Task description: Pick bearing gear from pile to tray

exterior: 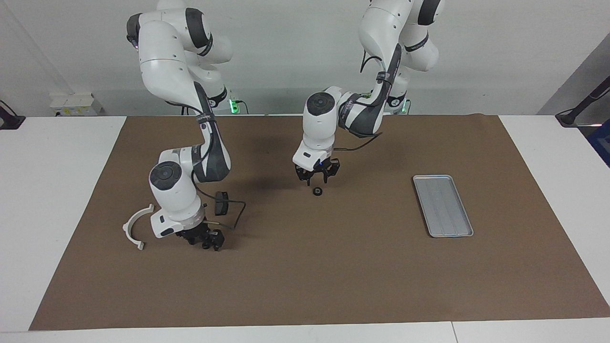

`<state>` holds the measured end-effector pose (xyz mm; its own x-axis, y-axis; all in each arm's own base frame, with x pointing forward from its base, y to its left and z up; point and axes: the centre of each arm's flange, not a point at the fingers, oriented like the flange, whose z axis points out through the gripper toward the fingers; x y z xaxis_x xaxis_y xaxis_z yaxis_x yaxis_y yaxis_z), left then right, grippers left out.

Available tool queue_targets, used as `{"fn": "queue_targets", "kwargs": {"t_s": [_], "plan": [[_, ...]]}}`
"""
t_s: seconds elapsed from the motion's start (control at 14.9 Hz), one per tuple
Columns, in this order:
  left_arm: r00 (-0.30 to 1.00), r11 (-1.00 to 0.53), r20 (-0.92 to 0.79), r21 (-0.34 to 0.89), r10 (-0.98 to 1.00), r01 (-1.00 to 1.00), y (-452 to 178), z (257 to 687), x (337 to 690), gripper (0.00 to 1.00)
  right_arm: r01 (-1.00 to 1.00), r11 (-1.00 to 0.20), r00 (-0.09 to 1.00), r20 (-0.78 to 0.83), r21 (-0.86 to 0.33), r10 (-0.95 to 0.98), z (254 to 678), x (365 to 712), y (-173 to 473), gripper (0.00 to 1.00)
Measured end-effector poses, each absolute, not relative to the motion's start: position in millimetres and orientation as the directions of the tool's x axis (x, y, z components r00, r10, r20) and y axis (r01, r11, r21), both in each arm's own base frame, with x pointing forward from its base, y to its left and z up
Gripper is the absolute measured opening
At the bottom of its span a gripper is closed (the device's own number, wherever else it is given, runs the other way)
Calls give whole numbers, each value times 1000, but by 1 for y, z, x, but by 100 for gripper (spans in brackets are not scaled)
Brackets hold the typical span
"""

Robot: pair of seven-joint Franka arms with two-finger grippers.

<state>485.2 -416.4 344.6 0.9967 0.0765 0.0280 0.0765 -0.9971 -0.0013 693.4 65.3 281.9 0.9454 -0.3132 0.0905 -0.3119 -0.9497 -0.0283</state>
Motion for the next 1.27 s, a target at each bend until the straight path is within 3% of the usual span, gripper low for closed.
{"fn": "queue_targets", "kwargs": {"t_s": [0.07, 0.4, 0.54, 0.67, 0.8, 0.87, 1.27], "plan": [[996, -997, 32, 2, 78, 78, -413, 344, 488, 59, -315, -949, 945, 90, -28, -316, 282, 693, 65, 81], [996, -997, 31, 0, 79, 79, -410, 330, 489, 59, -316, -948, 944, 90, -27, -317, 284, 694, 65, 70], [997, -997, 33, 2, 76, 76, -411, 326, 490, 60, -317, -948, 944, 87, -23, -318, 286, 695, 64, 51], [997, -998, 32, 1, 69, 69, -414, 324, 488, 60, -316, -949, 945, 86, -21, -316, 287, 695, 64, 48], [997, -998, 33, 4, 64, 64, -416, 323, 486, 59, -317, -948, 944, 85, -19, -318, 288, 695, 63, 27], [997, -998, 34, 4, 62, 62, -417, 323, 486, 60, -317, -948, 944, 85, -19, -317, 288, 695, 63, 23], [998, -998, 35, 6, 59, 59, -414, 311, 481, 60, -302, -953, 949, 91, -5, -301, 288, 695, 65, 23]]}}
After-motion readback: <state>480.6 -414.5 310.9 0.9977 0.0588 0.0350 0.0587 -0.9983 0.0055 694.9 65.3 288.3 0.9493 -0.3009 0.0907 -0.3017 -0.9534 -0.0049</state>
